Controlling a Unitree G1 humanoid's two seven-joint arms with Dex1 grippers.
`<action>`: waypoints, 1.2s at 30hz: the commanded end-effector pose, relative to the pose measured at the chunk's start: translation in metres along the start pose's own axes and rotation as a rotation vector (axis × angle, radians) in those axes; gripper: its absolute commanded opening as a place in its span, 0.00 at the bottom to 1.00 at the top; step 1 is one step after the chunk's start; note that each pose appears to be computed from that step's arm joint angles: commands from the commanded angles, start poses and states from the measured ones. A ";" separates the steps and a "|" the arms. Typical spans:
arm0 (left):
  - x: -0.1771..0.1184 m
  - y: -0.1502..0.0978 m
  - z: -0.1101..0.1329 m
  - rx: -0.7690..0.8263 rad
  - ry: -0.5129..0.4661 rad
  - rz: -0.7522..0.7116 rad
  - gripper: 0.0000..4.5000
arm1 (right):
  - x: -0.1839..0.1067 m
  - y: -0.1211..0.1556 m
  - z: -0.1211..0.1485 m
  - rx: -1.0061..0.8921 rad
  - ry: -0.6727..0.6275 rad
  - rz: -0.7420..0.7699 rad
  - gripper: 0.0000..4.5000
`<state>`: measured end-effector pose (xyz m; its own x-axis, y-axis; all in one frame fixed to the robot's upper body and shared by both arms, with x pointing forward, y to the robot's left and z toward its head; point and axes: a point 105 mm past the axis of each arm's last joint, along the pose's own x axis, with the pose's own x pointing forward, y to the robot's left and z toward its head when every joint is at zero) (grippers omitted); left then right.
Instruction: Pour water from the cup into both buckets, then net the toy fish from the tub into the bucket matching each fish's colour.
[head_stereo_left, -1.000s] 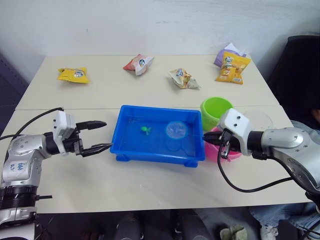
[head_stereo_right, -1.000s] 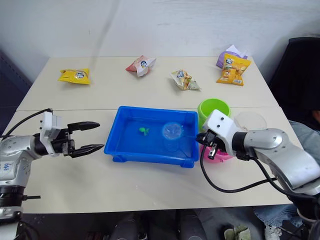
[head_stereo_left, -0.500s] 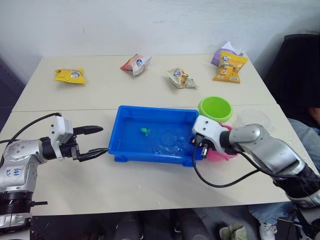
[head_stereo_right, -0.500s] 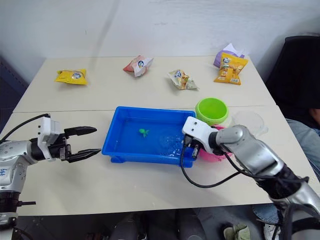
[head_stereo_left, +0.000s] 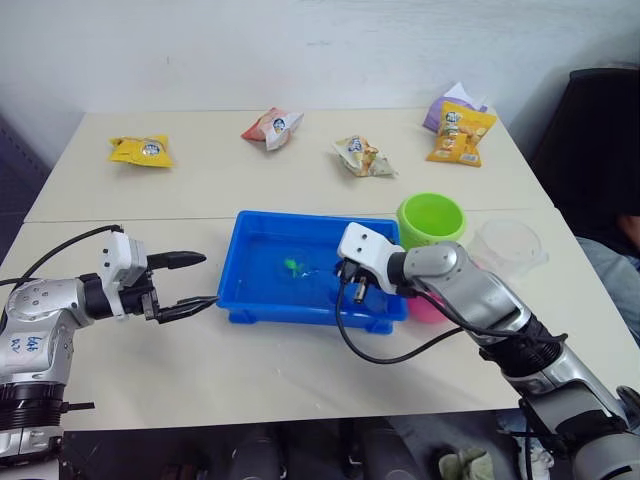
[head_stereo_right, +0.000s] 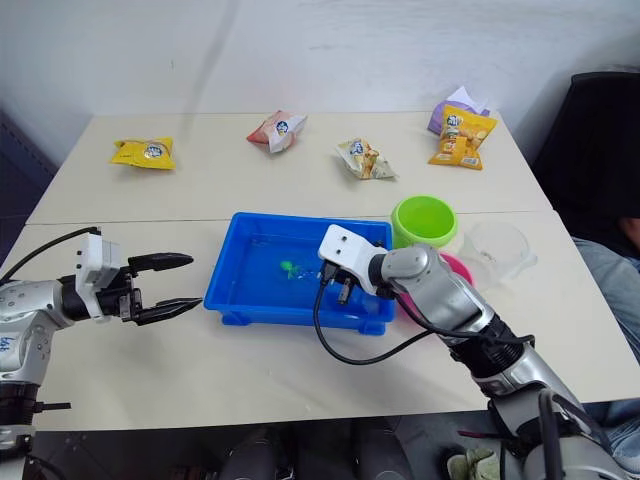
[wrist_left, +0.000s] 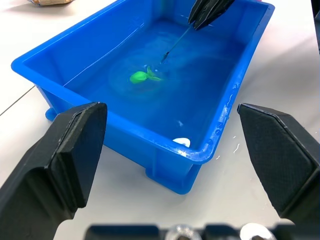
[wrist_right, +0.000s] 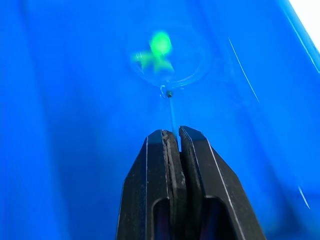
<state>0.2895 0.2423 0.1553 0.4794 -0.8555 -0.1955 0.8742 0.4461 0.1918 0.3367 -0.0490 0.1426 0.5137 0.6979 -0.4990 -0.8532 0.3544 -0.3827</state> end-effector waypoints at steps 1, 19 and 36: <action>-0.003 0.003 0.009 0.036 0.004 -0.002 1.00 | -0.015 0.002 0.022 -0.025 -0.116 0.004 0.00; 0.057 -0.005 0.043 0.056 -0.150 -0.173 1.00 | -0.108 -0.007 0.010 0.041 -0.142 -0.133 0.00; 0.101 -0.014 0.069 0.062 -0.293 -0.248 1.00 | -0.197 -0.071 -0.035 0.074 -0.005 -0.467 0.00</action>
<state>0.3216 0.1312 0.1891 0.2172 -0.9760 0.0145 0.9560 0.2157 0.1991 0.2988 -0.2212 0.2254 0.8098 0.4866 -0.3279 -0.5868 0.6742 -0.4485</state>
